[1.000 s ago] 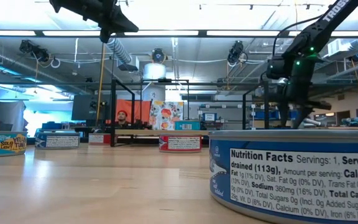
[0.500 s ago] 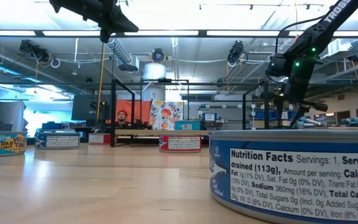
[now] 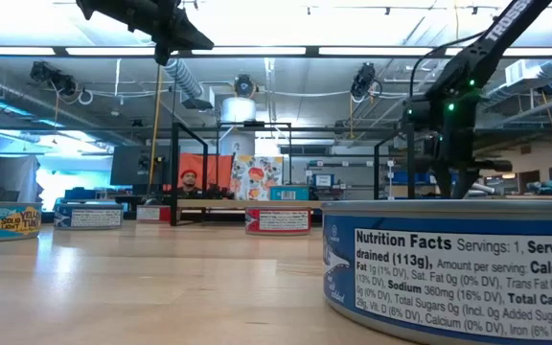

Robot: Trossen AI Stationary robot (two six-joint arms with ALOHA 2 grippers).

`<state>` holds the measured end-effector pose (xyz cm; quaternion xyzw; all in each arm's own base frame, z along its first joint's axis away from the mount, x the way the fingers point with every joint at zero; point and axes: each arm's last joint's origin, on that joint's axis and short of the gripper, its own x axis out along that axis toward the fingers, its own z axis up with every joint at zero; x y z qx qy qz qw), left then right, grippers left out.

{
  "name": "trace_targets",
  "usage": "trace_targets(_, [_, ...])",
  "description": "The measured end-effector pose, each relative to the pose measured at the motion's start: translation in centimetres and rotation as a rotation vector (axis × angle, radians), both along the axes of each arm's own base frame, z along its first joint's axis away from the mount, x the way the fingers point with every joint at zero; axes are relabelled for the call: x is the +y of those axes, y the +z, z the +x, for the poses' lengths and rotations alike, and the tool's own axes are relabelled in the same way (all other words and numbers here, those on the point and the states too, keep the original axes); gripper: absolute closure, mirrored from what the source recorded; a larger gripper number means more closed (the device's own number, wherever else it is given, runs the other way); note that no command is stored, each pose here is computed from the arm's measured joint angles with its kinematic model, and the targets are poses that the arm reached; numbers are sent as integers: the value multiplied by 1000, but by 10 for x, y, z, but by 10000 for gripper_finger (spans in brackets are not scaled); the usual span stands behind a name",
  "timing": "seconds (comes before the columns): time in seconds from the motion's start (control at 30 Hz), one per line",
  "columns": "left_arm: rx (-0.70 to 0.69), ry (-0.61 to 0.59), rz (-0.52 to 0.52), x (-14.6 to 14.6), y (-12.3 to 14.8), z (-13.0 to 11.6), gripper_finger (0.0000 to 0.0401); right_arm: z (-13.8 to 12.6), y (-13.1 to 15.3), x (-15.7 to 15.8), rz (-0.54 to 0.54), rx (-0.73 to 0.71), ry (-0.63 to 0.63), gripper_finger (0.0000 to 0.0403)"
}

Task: Stack canned seafood by type on shelf
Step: Adjust the red tuna can

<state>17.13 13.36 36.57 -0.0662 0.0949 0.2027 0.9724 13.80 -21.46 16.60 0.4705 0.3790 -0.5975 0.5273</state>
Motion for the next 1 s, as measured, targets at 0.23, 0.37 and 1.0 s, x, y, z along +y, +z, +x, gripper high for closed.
trace_targets(0.23, [-3,2,-11,0,0,0,401,6,-3,4,4,72,51,384])
trace_targets(0.37, [-8,6,-27,0,0,0,401,1,0,9,68,59,90,393])
trace_targets(1.0, [-3,5,-27,0,-1,0,401,-3,2,44,458,-29,219,396])
